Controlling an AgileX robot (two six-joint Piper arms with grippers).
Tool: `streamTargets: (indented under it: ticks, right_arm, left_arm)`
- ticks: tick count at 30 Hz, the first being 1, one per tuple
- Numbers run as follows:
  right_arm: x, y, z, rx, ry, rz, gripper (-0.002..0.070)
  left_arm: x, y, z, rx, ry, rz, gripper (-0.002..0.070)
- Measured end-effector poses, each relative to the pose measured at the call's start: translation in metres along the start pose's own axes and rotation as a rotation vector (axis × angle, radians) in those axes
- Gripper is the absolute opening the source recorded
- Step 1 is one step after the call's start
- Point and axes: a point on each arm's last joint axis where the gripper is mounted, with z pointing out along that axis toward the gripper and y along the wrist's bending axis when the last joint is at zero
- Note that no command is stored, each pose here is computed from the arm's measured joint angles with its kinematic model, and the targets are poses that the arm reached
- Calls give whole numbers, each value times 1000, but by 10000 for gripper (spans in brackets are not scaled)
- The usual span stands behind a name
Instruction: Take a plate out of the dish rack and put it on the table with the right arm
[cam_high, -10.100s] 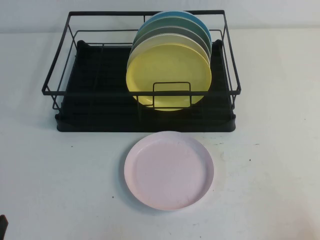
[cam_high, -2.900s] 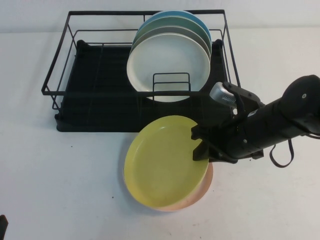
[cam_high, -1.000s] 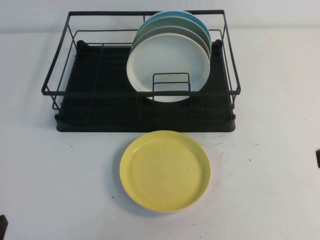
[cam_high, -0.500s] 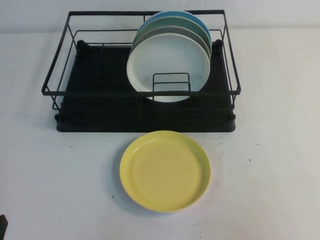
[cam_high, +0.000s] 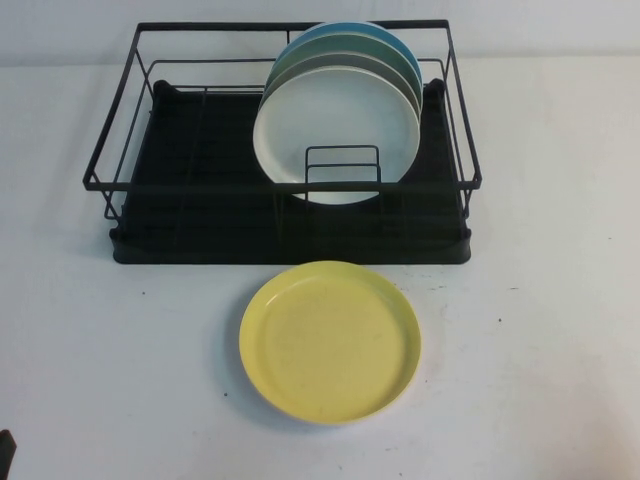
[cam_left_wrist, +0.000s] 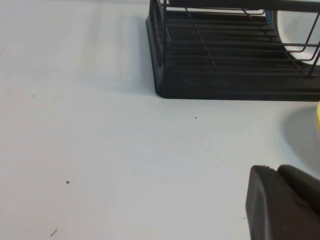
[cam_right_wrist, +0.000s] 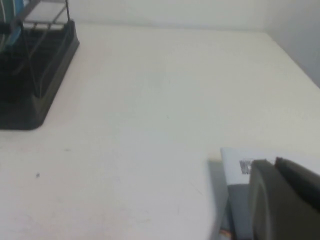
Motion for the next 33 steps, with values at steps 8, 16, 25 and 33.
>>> streamTargets:
  ticks: [8,16,25,33]
  right_arm:
    - [12,5,-11,-64,34,49,-18]
    - [19,6,-11,-85,98,40,-18]
    - [19,6,-11,-86,98,42,-18]
    - [19,6,-11,-87,98,45,-18]
  left_arm:
    - [0,0,0,0,0,0,-4]
    - [0,0,0,0,0,0,-4]
    - [0,0,0,0,0,0,-4]
    - [0,0,0,0,0,0,-4]
